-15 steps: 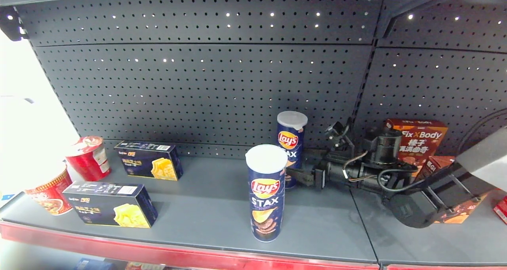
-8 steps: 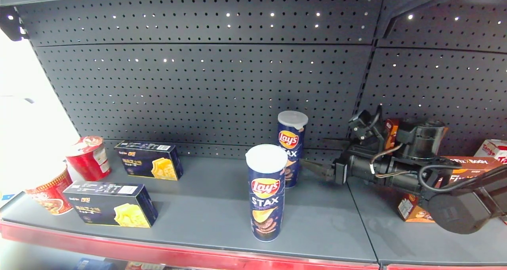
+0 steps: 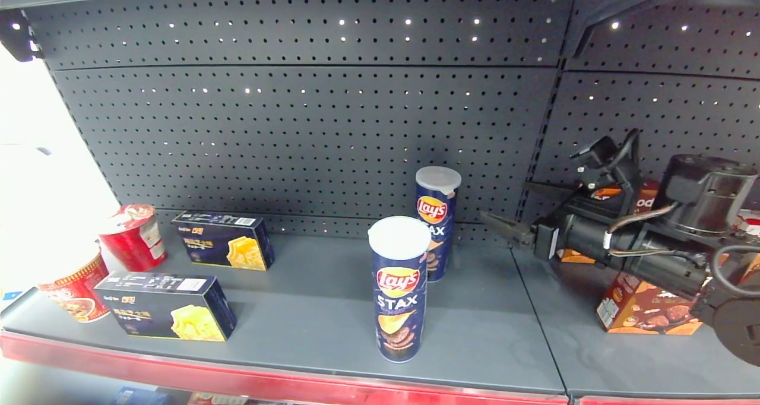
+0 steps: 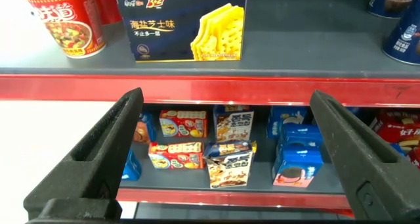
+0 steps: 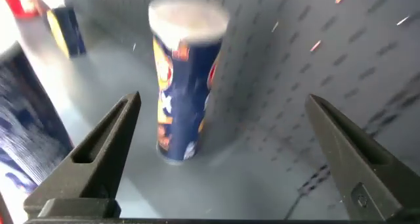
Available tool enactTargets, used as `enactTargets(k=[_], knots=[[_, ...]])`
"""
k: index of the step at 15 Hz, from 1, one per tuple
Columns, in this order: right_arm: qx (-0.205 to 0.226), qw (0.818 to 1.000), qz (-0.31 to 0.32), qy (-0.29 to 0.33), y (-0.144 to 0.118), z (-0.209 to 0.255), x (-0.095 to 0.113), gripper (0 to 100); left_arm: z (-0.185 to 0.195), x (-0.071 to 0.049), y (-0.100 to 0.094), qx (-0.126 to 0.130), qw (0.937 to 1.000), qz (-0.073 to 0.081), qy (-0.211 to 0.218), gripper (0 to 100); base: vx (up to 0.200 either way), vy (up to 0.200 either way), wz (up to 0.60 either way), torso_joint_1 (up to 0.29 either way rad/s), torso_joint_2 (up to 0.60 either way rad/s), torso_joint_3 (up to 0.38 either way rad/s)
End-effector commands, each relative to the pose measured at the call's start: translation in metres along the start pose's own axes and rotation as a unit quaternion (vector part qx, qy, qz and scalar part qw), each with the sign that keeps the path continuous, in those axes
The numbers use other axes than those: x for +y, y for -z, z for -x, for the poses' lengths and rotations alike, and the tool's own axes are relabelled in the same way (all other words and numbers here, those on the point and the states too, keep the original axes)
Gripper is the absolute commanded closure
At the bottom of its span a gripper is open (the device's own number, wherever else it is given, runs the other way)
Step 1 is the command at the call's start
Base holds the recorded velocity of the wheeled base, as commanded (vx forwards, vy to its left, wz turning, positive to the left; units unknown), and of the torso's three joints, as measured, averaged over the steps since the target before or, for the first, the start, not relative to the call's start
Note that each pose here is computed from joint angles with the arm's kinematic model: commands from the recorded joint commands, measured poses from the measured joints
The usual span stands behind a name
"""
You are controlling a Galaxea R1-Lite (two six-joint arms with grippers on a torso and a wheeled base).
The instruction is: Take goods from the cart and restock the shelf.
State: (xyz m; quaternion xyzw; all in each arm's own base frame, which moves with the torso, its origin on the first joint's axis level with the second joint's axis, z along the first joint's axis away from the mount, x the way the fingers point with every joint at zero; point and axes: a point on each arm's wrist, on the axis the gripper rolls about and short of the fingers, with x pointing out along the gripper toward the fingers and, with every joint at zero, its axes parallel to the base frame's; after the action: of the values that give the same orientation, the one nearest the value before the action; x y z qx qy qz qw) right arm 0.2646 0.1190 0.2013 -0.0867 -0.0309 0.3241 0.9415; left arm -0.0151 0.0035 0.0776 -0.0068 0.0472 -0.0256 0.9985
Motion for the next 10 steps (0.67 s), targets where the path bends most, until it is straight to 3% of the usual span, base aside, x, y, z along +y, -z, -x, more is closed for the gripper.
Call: enactTargets(k=[1,4,10], knots=[[-0.044,0.999,0.012,0.015,-0.028,0.026,0.002,0,0.0,0.0,0.0,0.0,1.0,0.0,0.0,0,0.0,0.0,0.0,0.0,0.0,0.0],[-0.062,0.997,0.018,0.035,-0.041,0.068,0.005,0,0.0,0.0,0.0,0.0,1.0,0.0,0.0,0,0.0,0.0,0.0,0.0,0.0,0.0],[-0.052,0.993,0.016,0.101,-0.038,0.171,0.026,0,0.0,0.0,0.0,0.0,1.0,0.0,0.0,0,0.0,0.0,0.0,0.0,0.0,0.0]])
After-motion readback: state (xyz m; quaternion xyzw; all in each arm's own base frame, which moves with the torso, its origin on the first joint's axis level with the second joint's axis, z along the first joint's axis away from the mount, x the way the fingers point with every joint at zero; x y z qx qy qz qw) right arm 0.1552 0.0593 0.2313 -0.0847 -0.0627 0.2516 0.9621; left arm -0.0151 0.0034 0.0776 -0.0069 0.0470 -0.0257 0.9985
